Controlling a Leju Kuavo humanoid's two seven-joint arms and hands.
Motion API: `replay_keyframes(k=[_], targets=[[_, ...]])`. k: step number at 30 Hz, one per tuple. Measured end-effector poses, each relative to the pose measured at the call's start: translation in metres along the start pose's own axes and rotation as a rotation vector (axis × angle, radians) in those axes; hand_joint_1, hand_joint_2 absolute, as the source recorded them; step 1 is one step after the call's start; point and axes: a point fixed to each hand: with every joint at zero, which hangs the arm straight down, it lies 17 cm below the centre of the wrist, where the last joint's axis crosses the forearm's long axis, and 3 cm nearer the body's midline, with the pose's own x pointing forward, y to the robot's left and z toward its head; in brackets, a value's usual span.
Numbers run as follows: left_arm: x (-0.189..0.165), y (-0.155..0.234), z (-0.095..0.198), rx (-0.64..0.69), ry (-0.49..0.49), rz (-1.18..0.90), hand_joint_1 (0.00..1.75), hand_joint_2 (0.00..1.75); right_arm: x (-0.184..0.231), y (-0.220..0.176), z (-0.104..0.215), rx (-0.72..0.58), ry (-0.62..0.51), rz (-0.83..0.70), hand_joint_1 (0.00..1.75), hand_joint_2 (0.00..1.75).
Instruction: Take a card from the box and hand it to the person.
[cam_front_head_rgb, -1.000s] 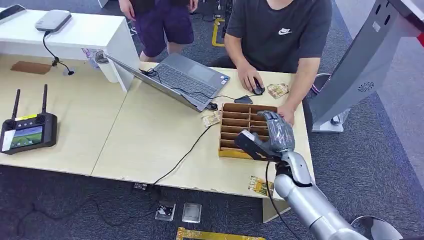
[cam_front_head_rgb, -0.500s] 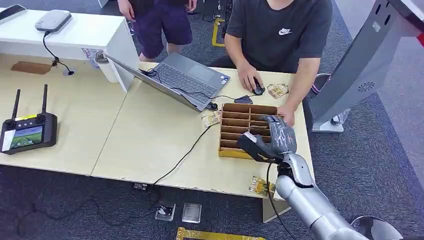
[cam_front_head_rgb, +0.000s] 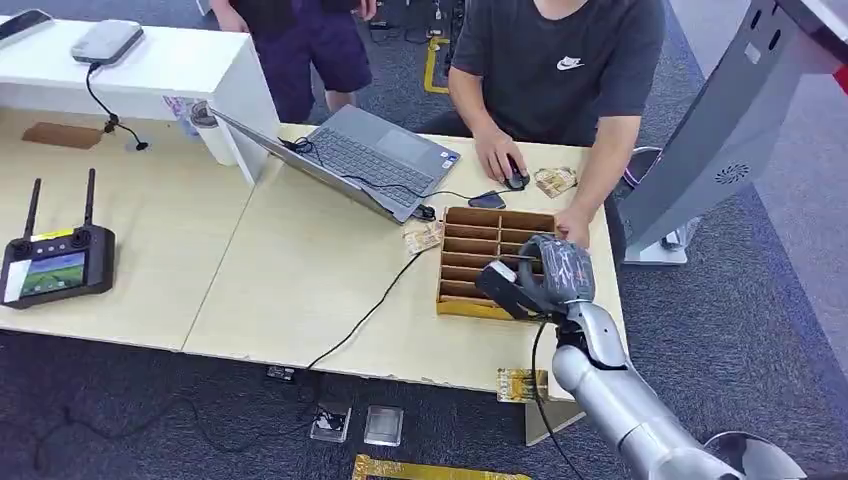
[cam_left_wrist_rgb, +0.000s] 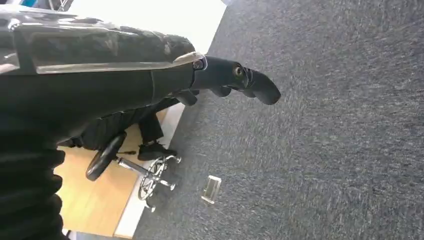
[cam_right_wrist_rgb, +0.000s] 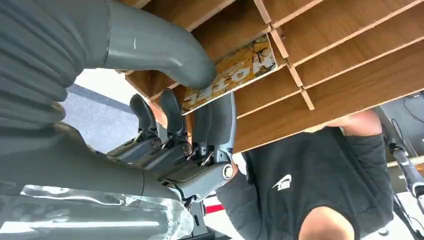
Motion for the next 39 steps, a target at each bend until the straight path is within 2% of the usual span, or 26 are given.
replay_keyframes(k=[5,7,15,19,26,30,35,39], targets=[[0.0,0.0,0.0,0.001,0.0,0.001,0.0,1.75,0.001,0.0,-0.001,-0.004,-0.003,-0.006,1.4,1.75],[0.0,0.0,0.0,0.001,0.002,0.003,0.0,1.75,0.001,-0.002,-0.001,-0.015,-0.004,-0.011,1.5,1.75],[-0.003,0.0,0.0,0.001,0.021,0.018,0.0,1.75,0.012,-0.024,0.0,-0.127,-0.001,-0.059,1.73,1.75],[-0.005,-0.001,0.0,-0.001,0.033,0.024,0.0,1.75,0.031,-0.04,0.007,-0.183,-0.015,-0.103,1.73,1.75],[-0.007,-0.002,0.0,-0.004,0.035,0.029,0.0,1.75,0.086,-0.084,0.028,-0.303,-0.123,-0.199,1.73,1.75],[-0.007,-0.002,0.0,-0.004,0.035,0.029,0.0,1.75,0.104,-0.107,0.033,-0.348,-0.169,-0.226,1.69,1.75],[-0.005,-0.002,0.0,-0.004,0.024,0.015,0.0,1.75,0.117,-0.125,0.025,-0.364,-0.231,-0.245,1.68,1.75],[0.001,-0.001,0.001,0.001,-0.004,0.001,0.0,1.75,0.124,-0.14,-0.003,-0.378,-0.291,-0.261,1.68,1.75]])
